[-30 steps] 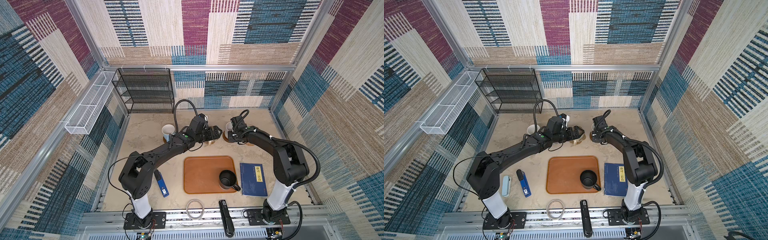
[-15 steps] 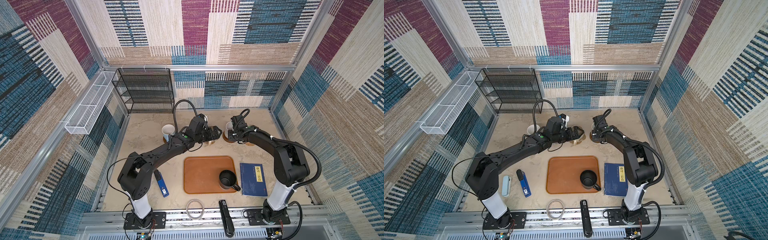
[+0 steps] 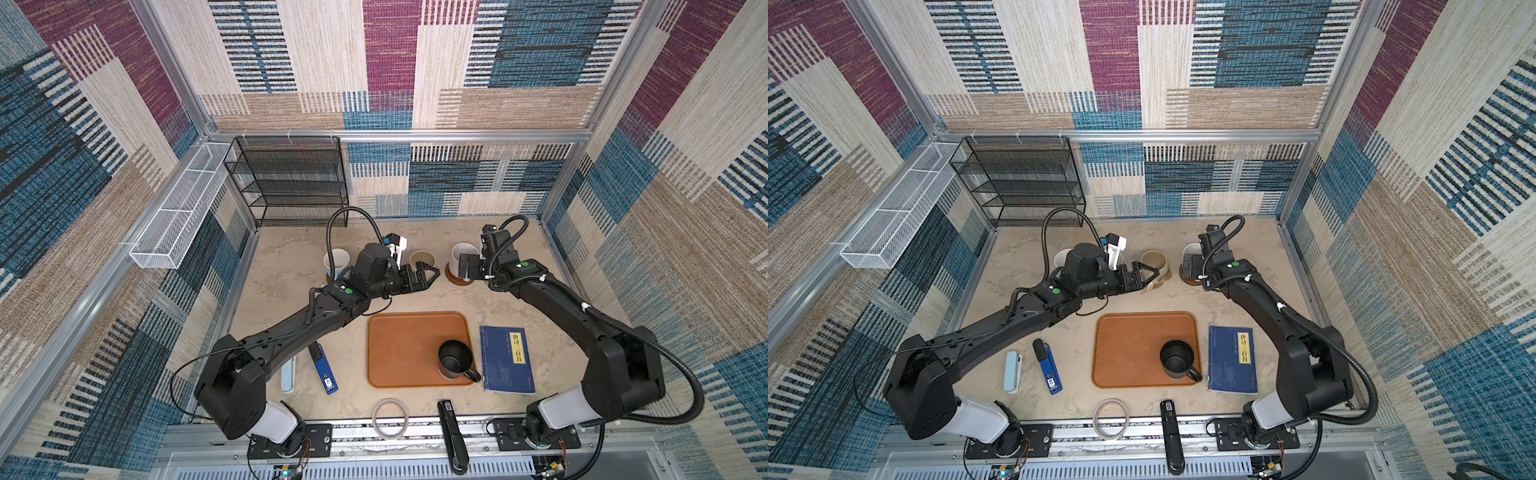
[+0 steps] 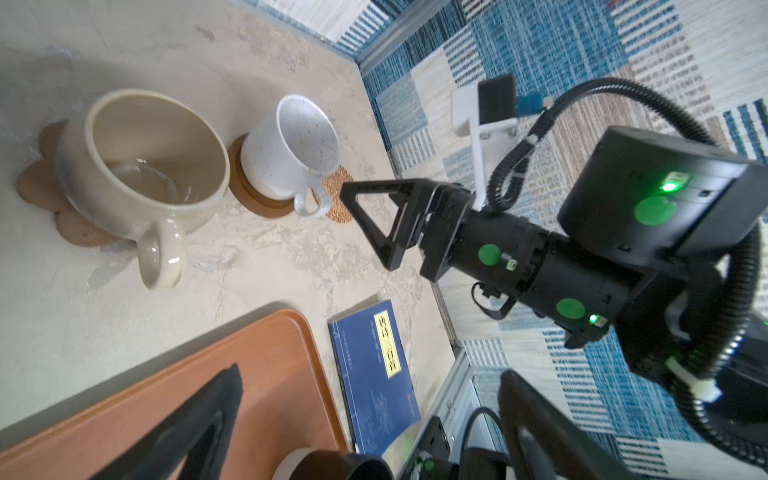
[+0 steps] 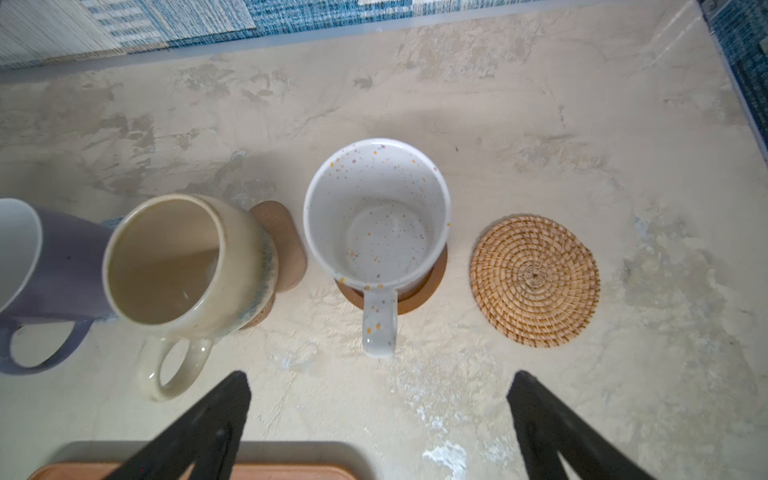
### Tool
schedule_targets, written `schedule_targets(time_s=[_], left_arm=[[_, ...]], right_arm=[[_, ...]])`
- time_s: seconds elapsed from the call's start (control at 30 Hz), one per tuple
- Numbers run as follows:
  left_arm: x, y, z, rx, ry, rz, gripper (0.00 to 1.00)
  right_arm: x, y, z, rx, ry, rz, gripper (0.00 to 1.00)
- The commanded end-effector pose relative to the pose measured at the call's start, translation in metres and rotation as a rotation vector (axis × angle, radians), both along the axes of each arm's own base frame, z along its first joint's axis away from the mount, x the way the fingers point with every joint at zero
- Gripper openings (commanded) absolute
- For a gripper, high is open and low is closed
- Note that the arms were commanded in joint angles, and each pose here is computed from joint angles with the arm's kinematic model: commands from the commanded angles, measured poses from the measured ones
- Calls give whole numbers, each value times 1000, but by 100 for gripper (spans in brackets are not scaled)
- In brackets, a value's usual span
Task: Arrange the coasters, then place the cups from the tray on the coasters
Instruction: 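Move right gripper back to the tray and grasp the black mug rim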
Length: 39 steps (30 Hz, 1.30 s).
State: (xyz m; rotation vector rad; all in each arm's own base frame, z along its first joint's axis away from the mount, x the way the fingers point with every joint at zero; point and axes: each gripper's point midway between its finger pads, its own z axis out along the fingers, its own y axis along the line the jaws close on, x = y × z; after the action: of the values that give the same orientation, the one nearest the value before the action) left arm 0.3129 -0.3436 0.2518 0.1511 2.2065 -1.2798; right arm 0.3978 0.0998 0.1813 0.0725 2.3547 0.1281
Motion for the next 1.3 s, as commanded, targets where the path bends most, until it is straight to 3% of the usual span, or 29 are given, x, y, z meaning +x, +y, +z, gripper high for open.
schedule_targets(time_s=[0.0,0.1,0.27,0.33,0.43,0.57,0.73,0.9,1.27], left_arm=[[-26,-5,16,-79,14,-110,99],[-49,2,23,-80,-9,-181,99],[-61,39,8,26,-42,-79,99],[-67,52,2,38,-49,-44,99],[-78,64,-5,35,-49,-27,99],[-89,77,-19,39,-37,-7,99],[-103,87,-35,48,-21,-16,99],[-110,94,-48,70,-20,-19,99],[-113,93,-57,67,-11,-33,99]], right_arm=[[-15,5,16,31,-39,40,100],[-38,-2,28,21,-60,53,100],[-68,-12,27,24,-72,51,100],[-79,-10,23,79,-71,44,100],[-93,16,37,186,-133,201,100],[-105,25,47,286,-173,228,100],[-137,42,24,383,9,296,100],[-173,50,-12,444,197,288,92],[-230,55,-54,371,395,266,91]])
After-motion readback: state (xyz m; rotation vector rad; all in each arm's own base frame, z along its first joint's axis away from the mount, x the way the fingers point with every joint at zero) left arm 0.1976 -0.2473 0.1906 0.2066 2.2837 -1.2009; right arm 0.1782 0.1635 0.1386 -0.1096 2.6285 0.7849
